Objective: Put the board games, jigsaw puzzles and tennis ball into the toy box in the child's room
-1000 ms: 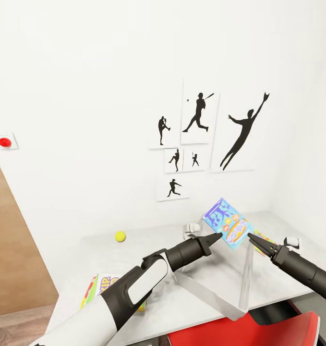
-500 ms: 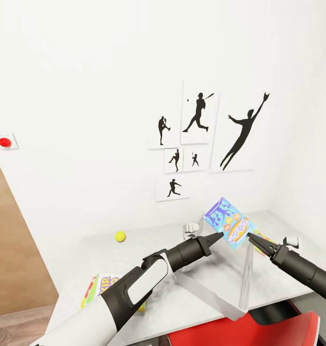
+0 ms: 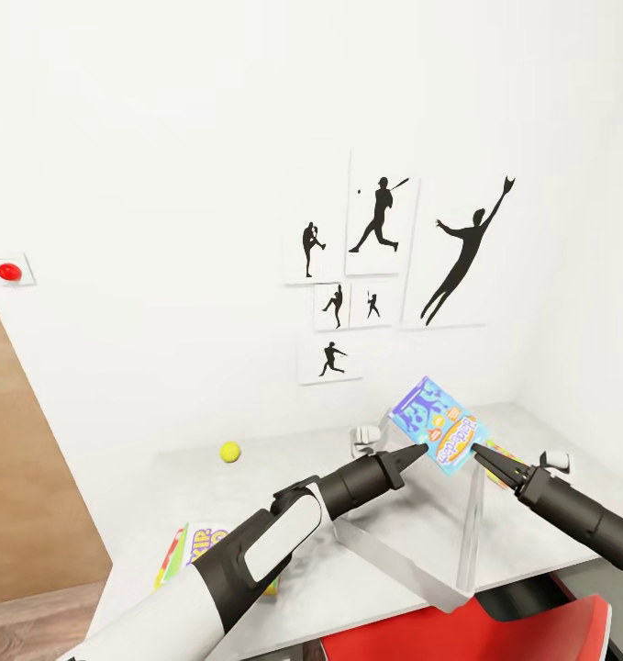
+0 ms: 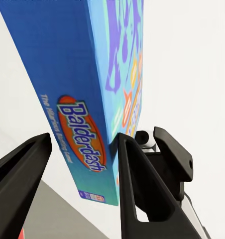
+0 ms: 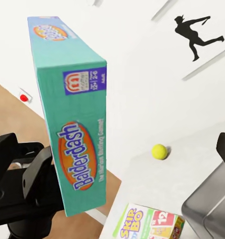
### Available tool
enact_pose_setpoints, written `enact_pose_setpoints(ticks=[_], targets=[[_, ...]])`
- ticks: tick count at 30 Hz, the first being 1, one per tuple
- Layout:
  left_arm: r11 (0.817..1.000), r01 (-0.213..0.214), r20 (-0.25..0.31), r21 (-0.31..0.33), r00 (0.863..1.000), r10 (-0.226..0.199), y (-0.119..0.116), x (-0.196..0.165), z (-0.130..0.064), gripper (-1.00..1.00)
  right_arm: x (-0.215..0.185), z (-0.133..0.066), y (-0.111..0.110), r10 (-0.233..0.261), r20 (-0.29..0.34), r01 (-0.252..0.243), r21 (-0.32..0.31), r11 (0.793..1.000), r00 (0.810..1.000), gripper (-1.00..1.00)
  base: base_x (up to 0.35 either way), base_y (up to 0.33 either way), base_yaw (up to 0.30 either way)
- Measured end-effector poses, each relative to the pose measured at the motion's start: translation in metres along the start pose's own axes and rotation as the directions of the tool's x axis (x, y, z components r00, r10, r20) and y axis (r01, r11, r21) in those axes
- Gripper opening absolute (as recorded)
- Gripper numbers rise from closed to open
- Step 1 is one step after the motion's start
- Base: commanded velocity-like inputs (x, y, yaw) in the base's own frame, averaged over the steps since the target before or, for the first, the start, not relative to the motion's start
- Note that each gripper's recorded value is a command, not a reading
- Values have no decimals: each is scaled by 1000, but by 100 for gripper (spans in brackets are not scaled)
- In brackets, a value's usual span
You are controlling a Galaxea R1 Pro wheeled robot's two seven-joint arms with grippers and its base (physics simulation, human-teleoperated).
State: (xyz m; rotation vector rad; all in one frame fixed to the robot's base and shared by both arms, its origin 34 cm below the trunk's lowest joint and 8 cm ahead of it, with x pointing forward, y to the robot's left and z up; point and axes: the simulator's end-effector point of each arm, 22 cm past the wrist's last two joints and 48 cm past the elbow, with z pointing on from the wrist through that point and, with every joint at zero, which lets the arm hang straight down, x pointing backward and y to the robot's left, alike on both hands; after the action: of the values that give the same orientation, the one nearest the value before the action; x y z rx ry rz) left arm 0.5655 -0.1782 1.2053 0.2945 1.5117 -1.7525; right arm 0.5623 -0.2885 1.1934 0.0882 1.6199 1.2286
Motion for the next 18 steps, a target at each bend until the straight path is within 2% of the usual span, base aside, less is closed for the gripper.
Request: enact_pose_setpoints(ticks=[18], targets=[[1000, 3, 0, 1, 1000, -3, -1, 1, 2, -100, -1, 8, 6, 7, 13, -7, -23, 1000, 1000, 100, 0, 0, 0]])
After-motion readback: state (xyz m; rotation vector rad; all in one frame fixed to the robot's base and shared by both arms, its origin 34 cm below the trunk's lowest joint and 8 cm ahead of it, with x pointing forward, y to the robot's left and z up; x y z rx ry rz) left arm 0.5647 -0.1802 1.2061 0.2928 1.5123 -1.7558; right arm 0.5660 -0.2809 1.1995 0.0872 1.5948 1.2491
